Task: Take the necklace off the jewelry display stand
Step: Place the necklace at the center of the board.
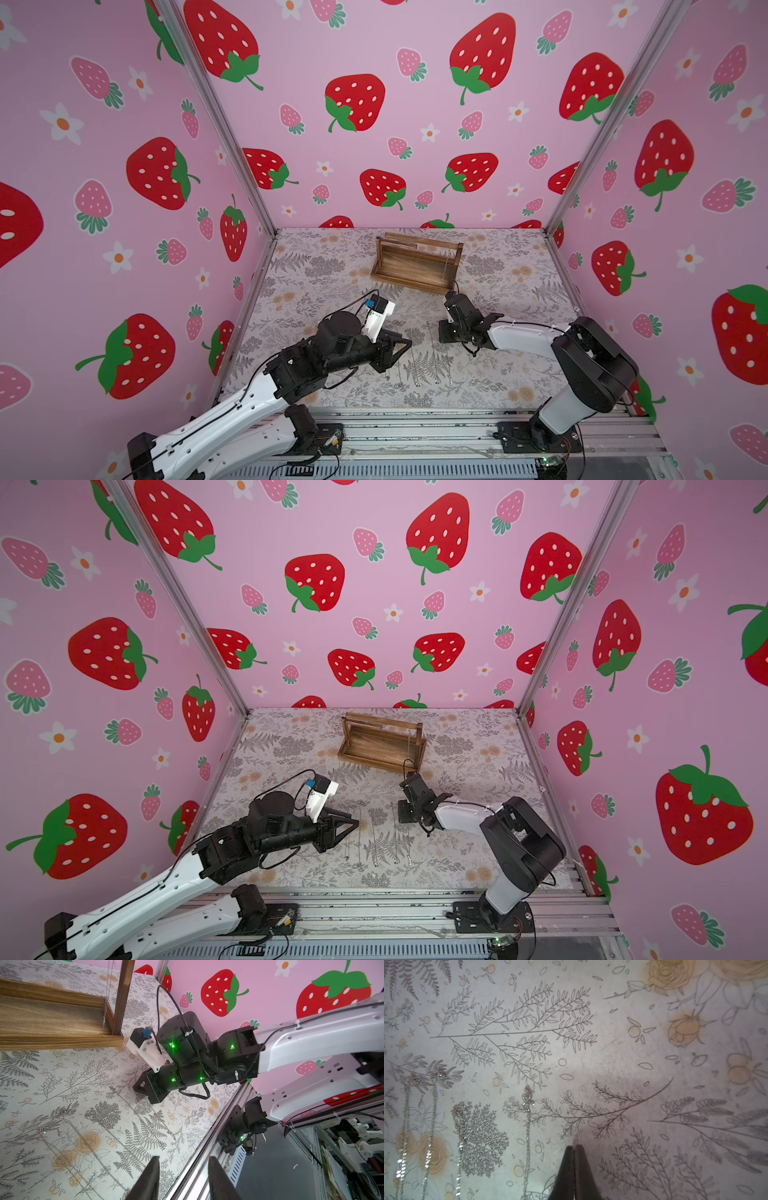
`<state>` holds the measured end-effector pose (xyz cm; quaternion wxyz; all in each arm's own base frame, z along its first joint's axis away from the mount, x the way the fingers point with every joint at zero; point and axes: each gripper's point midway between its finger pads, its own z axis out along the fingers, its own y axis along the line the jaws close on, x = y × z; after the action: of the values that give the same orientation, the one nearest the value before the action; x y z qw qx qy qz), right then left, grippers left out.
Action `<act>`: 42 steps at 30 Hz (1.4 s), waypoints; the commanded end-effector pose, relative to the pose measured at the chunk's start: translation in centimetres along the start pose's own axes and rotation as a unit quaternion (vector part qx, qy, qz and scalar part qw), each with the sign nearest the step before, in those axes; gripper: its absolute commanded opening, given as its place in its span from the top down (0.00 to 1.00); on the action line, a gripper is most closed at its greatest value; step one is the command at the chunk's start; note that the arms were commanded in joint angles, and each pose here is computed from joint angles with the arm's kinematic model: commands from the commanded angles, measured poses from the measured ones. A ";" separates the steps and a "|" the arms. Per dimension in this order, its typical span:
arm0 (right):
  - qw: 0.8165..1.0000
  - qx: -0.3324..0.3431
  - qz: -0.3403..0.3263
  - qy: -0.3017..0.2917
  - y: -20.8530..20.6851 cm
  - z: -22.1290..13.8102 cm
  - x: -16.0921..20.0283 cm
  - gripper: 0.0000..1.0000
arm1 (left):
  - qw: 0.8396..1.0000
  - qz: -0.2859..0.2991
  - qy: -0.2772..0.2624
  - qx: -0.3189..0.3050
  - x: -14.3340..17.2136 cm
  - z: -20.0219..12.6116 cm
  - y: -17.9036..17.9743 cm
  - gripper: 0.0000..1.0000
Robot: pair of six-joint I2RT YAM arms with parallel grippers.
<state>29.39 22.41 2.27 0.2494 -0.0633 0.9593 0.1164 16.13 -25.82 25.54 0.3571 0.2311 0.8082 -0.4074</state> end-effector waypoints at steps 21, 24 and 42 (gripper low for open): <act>0.999 0.040 -0.004 0.021 -1.1 1.1 0.3 0.94 | 1.000 0.007 -0.004 -0.001 0.1 -0.4 0.0 0.60; 0.999 0.044 -0.004 0.017 -1.2 1.1 0.1 0.92 | 1.000 0.007 -0.004 0.000 0.1 -0.4 0.0 0.60; 0.998 0.066 -0.006 0.020 -1.9 2.0 0.2 0.92 | 1.000 0.007 -0.002 -0.002 0.2 -0.3 0.1 0.59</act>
<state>31.46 22.31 1.90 0.2657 -0.0529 0.9593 0.0796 15.97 -25.61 25.83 0.3616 0.2310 0.8047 -0.4102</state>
